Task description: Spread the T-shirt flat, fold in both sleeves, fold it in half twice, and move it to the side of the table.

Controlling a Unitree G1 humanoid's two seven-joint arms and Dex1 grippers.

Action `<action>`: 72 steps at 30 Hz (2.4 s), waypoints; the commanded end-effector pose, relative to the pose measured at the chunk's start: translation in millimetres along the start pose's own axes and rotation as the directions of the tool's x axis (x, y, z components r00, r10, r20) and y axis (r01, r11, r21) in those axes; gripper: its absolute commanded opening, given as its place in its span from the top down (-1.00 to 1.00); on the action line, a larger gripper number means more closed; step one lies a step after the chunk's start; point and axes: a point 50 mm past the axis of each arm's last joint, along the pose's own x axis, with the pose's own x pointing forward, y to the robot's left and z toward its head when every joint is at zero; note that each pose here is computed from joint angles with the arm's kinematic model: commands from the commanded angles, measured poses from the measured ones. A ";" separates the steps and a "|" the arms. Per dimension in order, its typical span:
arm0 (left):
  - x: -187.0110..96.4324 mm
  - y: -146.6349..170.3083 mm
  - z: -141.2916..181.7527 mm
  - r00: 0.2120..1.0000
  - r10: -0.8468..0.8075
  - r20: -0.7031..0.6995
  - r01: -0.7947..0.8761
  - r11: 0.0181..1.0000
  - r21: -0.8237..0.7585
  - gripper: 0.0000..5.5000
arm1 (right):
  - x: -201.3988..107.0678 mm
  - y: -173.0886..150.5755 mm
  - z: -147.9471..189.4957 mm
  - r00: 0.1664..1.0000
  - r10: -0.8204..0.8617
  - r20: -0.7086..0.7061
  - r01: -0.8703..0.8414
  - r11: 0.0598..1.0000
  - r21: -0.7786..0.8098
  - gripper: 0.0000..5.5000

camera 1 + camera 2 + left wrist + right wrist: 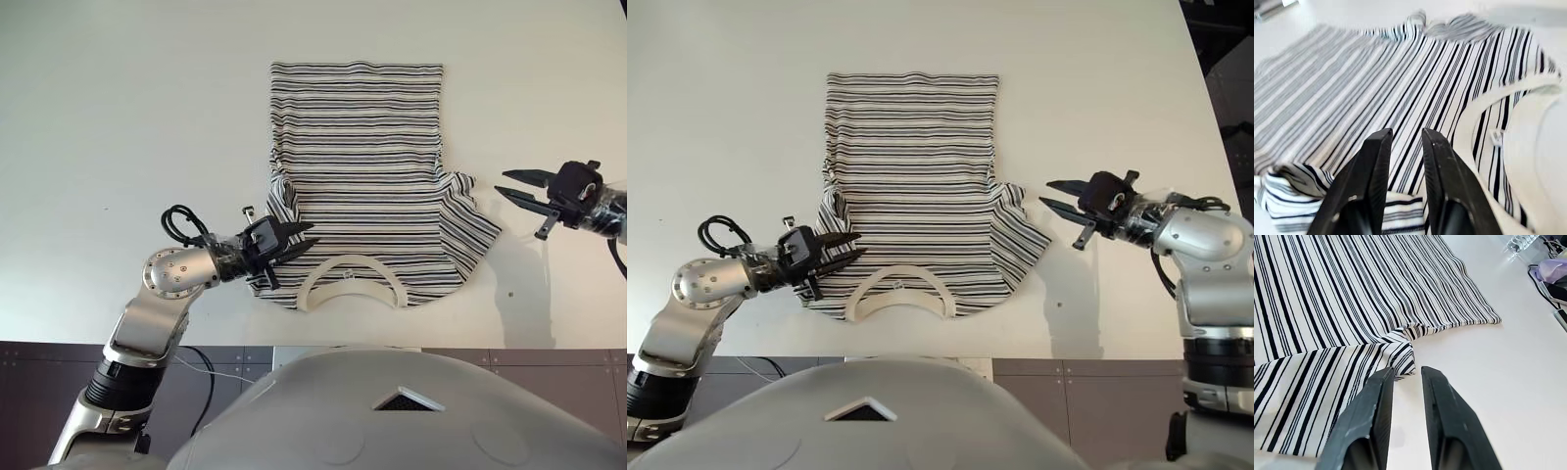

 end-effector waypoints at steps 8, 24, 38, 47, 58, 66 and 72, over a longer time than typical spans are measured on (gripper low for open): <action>-33.3 48.7 -32.5 0.895 0.430 -0.118 -0.407 0.896 0.175 0.61 | -22.8 52.8 -38.8 0.981 -0.182 -0.060 0.186 0.823 0.537 0.63; 33.0 50.8 -69.7 0.909 0.346 -0.233 -0.325 0.938 0.125 0.61 | -15.4 74.4 -48.7 0.992 -0.077 -0.098 0.125 0.660 0.740 0.63; 22.7 54.2 -28.3 0.878 0.478 -0.027 -0.475 0.877 0.076 0.61 | -3.5 71.4 -45.4 0.973 -0.176 -0.151 0.210 0.385 0.899 0.63; 16.1 58.3 -20.8 0.854 0.519 -0.018 -0.517 0.853 0.079 0.59 | 0.0 70.1 -38.5 0.970 -0.210 -0.121 0.208 0.466 0.860 0.95; 9.8 61.9 -11.4 0.826 0.564 0.006 -0.562 0.822 0.093 0.59 | 0.0 55.6 12.8 0.980 -0.172 0.097 0.069 0.758 0.648 0.95; 17.1 57.8 -9.6 0.847 0.531 0.002 -0.528 0.843 0.105 0.59 | 27.4 80.8 43.7 0.987 -0.011 0.158 -0.067 0.876 0.478 0.95; 24.2 57.1 -5.8 0.871 0.492 0.004 -0.488 0.863 0.132 0.59 | 42.1 96.2 42.6 0.991 0.057 0.125 -0.106 0.896 0.430 0.95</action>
